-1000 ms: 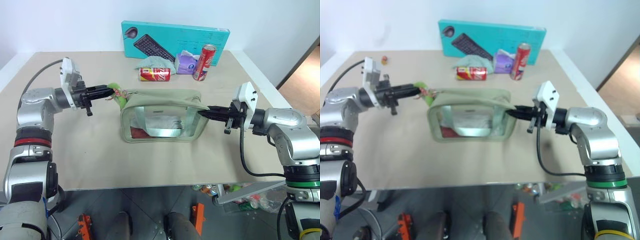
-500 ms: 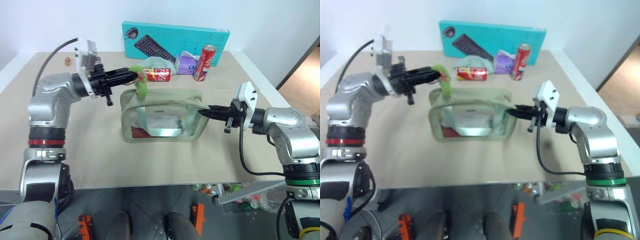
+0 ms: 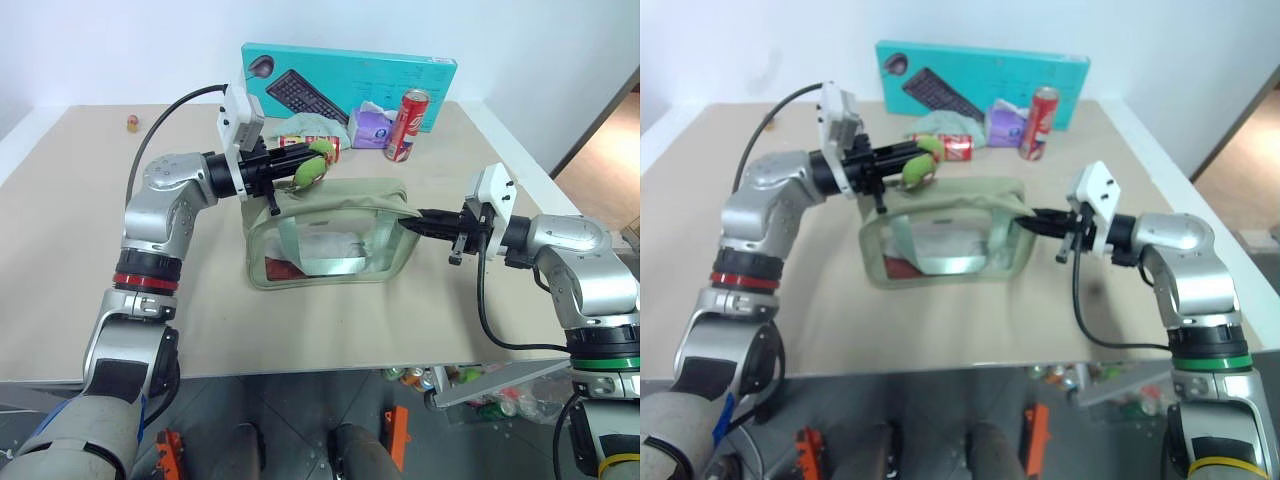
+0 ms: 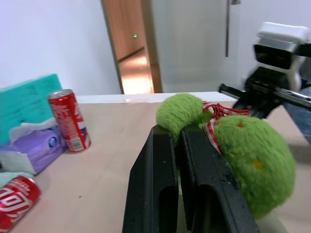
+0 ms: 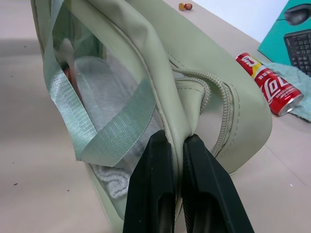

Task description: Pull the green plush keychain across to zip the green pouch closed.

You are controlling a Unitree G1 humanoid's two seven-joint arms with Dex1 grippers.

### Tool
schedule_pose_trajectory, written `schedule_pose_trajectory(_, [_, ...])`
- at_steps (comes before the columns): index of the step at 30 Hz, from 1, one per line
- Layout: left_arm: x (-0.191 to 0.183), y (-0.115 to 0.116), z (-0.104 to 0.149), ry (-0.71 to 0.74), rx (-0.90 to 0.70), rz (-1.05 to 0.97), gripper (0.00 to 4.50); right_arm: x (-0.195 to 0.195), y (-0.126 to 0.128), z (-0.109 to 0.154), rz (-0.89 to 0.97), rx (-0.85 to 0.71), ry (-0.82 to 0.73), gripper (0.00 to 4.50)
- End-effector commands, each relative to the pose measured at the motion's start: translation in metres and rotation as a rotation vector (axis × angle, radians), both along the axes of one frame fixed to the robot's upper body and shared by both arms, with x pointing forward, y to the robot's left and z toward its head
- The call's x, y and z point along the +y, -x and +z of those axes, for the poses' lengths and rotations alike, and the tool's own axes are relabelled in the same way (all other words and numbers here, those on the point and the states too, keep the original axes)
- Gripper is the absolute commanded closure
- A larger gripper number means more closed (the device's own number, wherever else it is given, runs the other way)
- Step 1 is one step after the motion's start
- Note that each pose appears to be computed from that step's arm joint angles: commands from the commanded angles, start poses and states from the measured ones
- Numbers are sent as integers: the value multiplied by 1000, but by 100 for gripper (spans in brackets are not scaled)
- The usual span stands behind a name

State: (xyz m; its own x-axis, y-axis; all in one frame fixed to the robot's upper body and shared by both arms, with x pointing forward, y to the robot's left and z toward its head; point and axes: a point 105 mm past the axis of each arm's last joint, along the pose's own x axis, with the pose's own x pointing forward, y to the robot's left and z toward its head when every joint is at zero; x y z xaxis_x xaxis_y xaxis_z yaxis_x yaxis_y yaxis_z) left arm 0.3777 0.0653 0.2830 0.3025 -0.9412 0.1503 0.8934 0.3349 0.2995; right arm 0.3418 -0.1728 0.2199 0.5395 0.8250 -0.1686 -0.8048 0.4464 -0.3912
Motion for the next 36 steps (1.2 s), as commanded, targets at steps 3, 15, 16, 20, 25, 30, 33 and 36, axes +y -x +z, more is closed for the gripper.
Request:
schedule_pose_trajectory(3, [-17,4,19,18,-82,-29,446,-8,1,17,-17,-70,3,450])
schedule_pose_trajectory(15, [-18,8,10,-60,-92,-53,446,-8,2,16,-23,-72,3,450])
schedule_pose_trajectory(16, [-16,9,9,-73,-92,-53,446,-8,2,16,-24,-71,2,450])
schedule_pose_trajectory(20, [-4,18,2,-158,-94,-107,446,-8,2,15,-25,-70,4,450])
schedule_pose_trajectory(25, [3,24,-6,-263,-68,-154,446,-6,1,15,-21,-68,0,450])
schedule_pose_trajectory(30, [6,24,-4,-293,-89,-156,285,-5,1,14,-19,-68,-1,450])
schedule_pose_trajectory(33, [11,23,1,-315,-128,-136,177,-4,1,14,-19,-66,-3,450])
schedule_pose_trajectory(36, [21,21,5,-344,-170,-108,81,-4,1,13,-19,-65,-2,450])
